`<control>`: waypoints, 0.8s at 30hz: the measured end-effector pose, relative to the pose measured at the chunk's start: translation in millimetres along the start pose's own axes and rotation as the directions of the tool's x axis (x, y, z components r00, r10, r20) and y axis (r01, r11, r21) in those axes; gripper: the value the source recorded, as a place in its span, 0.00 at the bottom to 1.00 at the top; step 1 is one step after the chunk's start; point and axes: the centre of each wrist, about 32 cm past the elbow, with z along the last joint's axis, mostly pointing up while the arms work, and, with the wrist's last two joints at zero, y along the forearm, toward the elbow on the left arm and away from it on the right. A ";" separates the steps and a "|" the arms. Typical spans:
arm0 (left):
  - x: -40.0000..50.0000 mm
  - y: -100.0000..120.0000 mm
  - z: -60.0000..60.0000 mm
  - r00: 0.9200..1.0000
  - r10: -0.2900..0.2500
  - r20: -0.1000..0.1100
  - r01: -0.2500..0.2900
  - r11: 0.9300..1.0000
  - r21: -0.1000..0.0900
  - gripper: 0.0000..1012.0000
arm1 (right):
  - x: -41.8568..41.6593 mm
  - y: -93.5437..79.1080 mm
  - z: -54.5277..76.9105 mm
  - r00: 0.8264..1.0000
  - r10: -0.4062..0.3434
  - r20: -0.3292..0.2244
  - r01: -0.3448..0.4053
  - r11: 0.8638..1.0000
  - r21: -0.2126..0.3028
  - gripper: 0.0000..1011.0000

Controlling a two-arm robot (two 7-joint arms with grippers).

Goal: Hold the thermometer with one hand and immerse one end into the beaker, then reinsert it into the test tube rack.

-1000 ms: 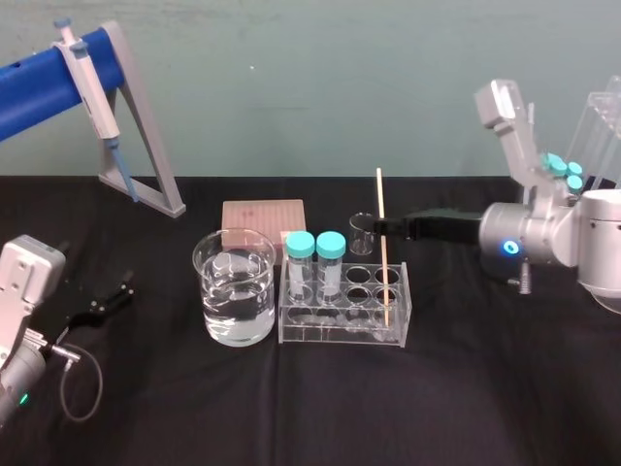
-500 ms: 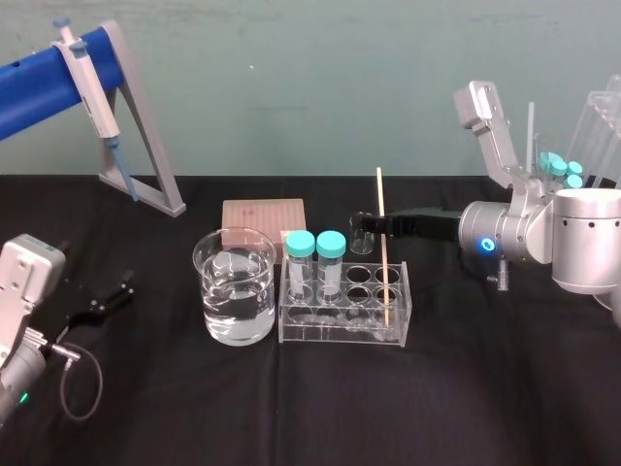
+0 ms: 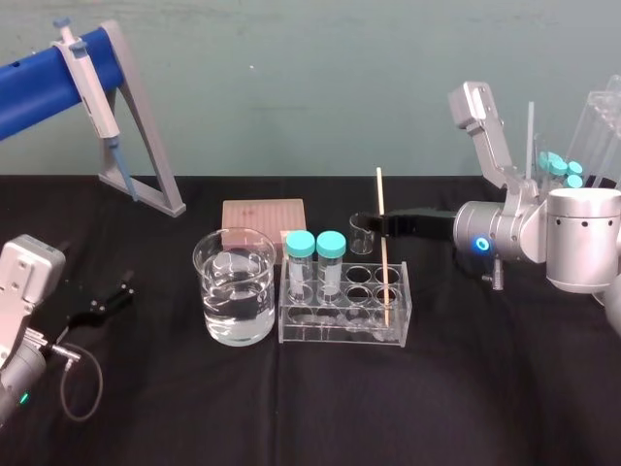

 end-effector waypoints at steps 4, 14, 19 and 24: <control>0.0 0.0 0.0 1.000 0.000 0.000 0.000 1.000 0.000 0.99 | -1.6 -0.8 0.5 1.000 0.003 0.007 -0.003 1.000 0.004 0.21; 0.0 0.0 0.0 1.000 0.000 0.000 0.000 1.000 0.000 0.99 | -1.2 -3.1 -0.2 1.000 0.005 0.019 -0.005 1.000 0.007 0.05; 0.0 0.0 0.0 1.000 0.000 0.000 0.000 1.000 0.000 0.99 | -1.6 -5.3 -0.5 1.000 0.007 0.026 -0.008 1.000 0.012 0.05; 0.0 0.0 0.0 1.000 0.000 0.000 0.000 1.000 0.000 0.99 | -3.3 -12.1 -0.7 0.998 0.017 0.066 -0.020 0.999 0.045 0.05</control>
